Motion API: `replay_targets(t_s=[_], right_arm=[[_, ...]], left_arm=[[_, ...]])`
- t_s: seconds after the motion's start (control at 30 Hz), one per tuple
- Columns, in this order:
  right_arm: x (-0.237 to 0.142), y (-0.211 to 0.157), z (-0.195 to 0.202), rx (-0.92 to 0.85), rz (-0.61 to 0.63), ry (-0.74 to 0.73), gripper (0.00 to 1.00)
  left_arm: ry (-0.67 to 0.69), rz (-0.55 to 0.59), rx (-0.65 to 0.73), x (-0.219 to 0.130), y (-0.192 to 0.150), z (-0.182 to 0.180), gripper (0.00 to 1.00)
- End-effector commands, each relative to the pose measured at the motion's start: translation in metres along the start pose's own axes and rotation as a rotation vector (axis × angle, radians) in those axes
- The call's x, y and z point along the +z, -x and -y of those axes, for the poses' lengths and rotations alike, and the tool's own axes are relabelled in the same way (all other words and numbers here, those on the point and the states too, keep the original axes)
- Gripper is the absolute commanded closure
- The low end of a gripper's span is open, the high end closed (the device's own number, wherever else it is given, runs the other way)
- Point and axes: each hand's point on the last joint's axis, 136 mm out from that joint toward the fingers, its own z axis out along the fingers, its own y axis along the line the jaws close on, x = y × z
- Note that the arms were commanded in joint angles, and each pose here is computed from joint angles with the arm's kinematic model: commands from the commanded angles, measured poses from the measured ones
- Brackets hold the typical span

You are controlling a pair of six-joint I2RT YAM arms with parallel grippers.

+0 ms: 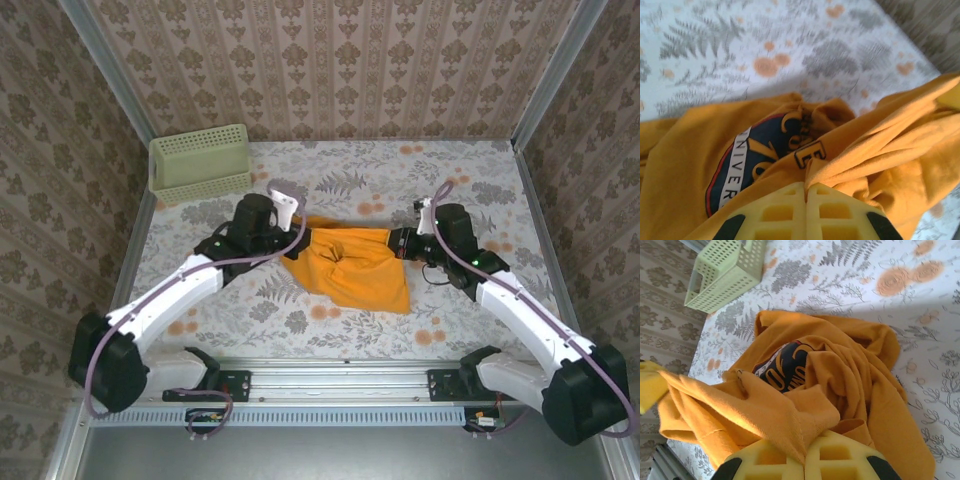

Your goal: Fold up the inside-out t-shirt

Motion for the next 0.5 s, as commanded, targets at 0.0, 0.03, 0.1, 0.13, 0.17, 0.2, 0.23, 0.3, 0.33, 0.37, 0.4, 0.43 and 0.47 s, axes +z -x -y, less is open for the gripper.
replay_targets(t_s=[0.0, 0.03, 0.1, 0.13, 0.17, 0.2, 0.23, 0.3, 0.33, 0.37, 0.4, 0.43, 0.47], right_arm=[[-0.011, 0.012, -0.020, -0.078, 0.062, 0.002, 1.00], [-0.016, 0.012, -0.033, -0.139, 0.076, 0.018, 1.00], [-0.024, 0.001, -0.063, -0.276, 0.091, 0.068, 1.00], [-0.025, -0.007, -0.069, -0.320, 0.083, 0.078, 1.00], [-0.021, -0.020, -0.071, -0.353, 0.063, 0.080, 1.00], [-0.016, -0.032, -0.067, -0.366, 0.037, 0.071, 1.00], [-0.009, -0.046, -0.061, -0.370, 0.003, 0.062, 1.00], [0.006, -0.079, -0.048, -0.371, -0.089, 0.043, 0.94], [0.009, -0.090, -0.046, -0.380, -0.115, 0.036, 0.92], [0.011, -0.098, -0.045, -0.393, -0.131, 0.031, 0.88], [0.011, -0.103, -0.045, -0.401, -0.140, 0.032, 0.82], [0.010, -0.102, -0.046, -0.398, -0.137, 0.028, 0.71], [0.009, -0.096, -0.041, -0.389, -0.117, -0.008, 0.59]], left_arm=[[0.105, -0.059, 0.060, 0.001, -0.007, -0.012, 1.00], [0.108, -0.068, 0.052, 0.002, -0.010, -0.014, 1.00], [0.119, -0.074, 0.028, 0.000, -0.018, -0.018, 1.00], [0.123, -0.070, 0.018, -0.002, -0.021, -0.019, 1.00], [0.141, -0.062, 0.006, -0.005, -0.023, -0.023, 1.00], [0.162, -0.056, -0.006, -0.008, -0.027, -0.026, 1.00], [0.174, -0.057, -0.016, -0.011, -0.032, -0.029, 1.00], [0.200, -0.059, -0.035, -0.015, -0.041, -0.035, 1.00], [0.209, -0.059, -0.046, -0.018, -0.046, -0.036, 1.00], [0.221, -0.058, -0.062, -0.020, -0.052, -0.039, 1.00], [0.232, -0.058, -0.078, -0.023, -0.059, -0.042, 1.00], [0.241, -0.058, -0.089, -0.026, -0.066, -0.044, 1.00], [0.253, -0.058, -0.100, -0.028, -0.073, -0.047, 1.00]])
